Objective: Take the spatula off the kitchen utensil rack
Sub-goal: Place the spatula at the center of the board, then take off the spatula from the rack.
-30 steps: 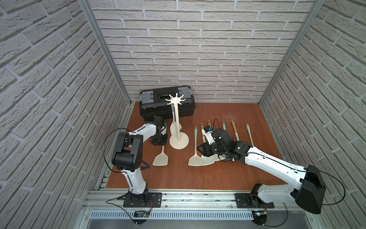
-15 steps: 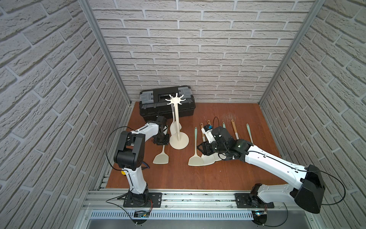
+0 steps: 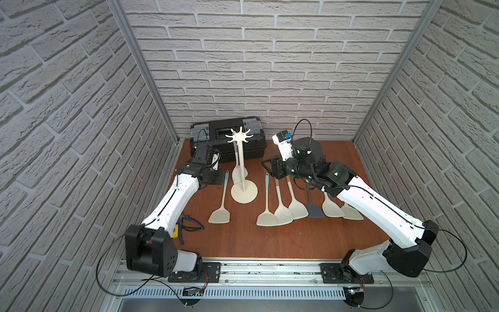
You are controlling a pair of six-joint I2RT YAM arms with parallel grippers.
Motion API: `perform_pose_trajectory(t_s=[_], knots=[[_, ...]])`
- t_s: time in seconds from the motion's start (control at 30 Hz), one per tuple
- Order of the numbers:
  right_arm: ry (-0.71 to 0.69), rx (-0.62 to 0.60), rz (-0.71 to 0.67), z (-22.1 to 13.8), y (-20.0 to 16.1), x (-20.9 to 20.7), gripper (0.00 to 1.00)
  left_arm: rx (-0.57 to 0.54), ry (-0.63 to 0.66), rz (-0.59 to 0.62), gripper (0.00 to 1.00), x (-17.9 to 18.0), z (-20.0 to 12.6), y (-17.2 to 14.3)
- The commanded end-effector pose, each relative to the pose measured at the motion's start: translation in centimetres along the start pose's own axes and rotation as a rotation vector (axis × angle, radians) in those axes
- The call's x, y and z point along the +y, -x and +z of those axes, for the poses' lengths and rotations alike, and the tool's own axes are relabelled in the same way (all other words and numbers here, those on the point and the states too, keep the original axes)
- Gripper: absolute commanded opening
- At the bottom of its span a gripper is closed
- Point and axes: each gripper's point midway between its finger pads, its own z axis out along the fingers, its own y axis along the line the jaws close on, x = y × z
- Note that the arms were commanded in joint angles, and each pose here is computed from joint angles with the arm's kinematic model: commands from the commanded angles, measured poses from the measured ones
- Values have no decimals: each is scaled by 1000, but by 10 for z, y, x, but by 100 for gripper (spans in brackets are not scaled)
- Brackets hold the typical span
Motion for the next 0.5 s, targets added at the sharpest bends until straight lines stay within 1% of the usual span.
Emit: perform_pose_trajectory(t_s=[0.0,0.07,0.13,0.23,0.37,0.47], knots=[[-28,-81,-50,-13,32,3,50,-162,-125,103,49,-25,-31,14],[-1,-144,-55,-17,55,13,49,-287,-168,150,51,-36,-47,26],[33,-178,-63,-18,76,27,49,-384,-195,186,51,-43,-54,38],[73,-203,-108,-10,101,51,49,-499,-254,199,50,-53,-58,59],[98,-193,-139,23,117,70,49,-577,-332,218,47,-66,-55,78],[110,-172,-139,48,113,76,48,-623,-351,239,46,-71,-58,91]])
